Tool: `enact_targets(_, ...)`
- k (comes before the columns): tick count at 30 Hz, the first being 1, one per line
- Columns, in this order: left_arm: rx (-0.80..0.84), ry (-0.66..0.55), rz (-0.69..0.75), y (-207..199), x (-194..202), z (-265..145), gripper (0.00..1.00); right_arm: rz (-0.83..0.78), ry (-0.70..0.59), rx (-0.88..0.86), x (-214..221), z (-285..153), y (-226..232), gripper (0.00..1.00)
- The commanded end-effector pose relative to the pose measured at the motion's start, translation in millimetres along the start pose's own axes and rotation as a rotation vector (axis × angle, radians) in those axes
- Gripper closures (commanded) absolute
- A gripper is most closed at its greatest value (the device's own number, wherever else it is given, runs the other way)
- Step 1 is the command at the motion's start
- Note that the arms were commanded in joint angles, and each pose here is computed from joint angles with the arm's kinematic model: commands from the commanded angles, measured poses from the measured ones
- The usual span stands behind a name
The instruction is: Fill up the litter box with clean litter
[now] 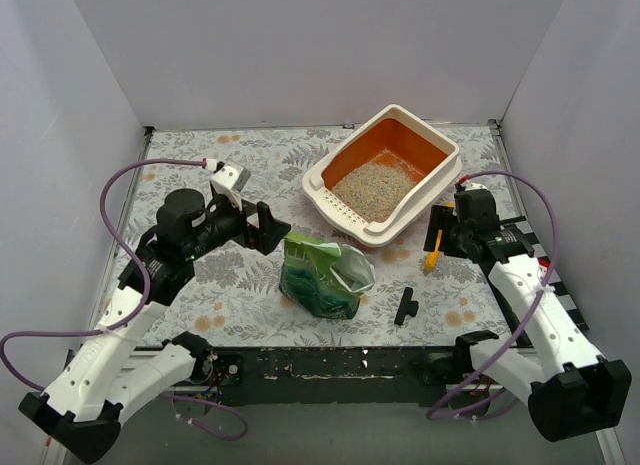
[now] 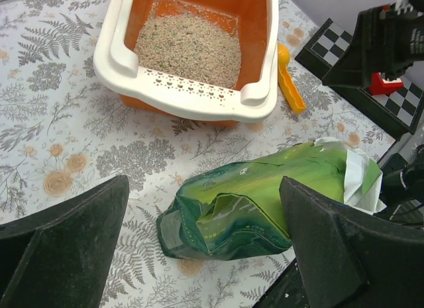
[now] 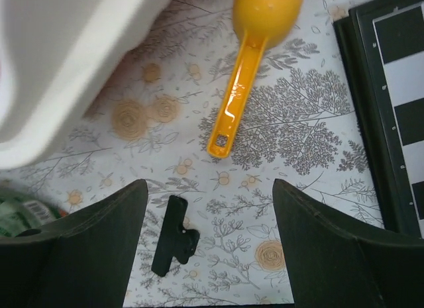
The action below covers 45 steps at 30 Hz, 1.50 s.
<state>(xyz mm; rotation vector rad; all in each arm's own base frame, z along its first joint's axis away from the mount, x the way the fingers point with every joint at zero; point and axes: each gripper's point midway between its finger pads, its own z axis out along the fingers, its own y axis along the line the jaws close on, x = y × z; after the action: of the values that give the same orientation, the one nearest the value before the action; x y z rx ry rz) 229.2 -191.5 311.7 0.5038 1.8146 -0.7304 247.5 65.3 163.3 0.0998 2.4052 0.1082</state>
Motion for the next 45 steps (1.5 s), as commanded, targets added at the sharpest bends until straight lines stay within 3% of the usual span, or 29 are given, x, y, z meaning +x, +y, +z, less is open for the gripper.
enact_targets(1, -0.088, -0.015, -0.037, 9, -4, -14, 0.02, 0.155, -0.035, -0.07, -6, 27, -1, 0.18)
enact_targets(12, -0.055, -0.01, -0.047, 4, 3, -14, 0.02, 0.257, 0.061, 0.007, 19, 76, -12, 0.2)
enact_targets(29, -0.101, -0.027, -0.046, 10, -4, -22, 0.02, 0.268, 0.241, 0.109, 74, 120, -26, 0.22)
enact_targets(31, -0.11, -0.029, -0.044, 11, -3, -23, 0.02, 0.262, 0.253, 0.116, 79, 122, -28, 0.31)
enact_targets(35, -0.119, -0.035, -0.042, 12, -4, -24, 0.02, 0.253, 0.262, 0.138, 82, 122, -32, 0.88)
enact_targets(36, -0.12, -0.037, -0.04, 12, -5, -25, 0.02, 0.251, 0.259, 0.15, 82, 121, -34, 0.98)
enact_targets(42, -0.121, -0.048, -0.038, 12, -12, -25, 0.02, 0.23, 0.182, 0.226, 57, 96, -49, 0.99)
enact_targets(45, -0.111, -0.063, -0.036, 9, -17, -26, 0.02, 0.229, 0.085, 0.264, 27, 73, -56, 0.99)
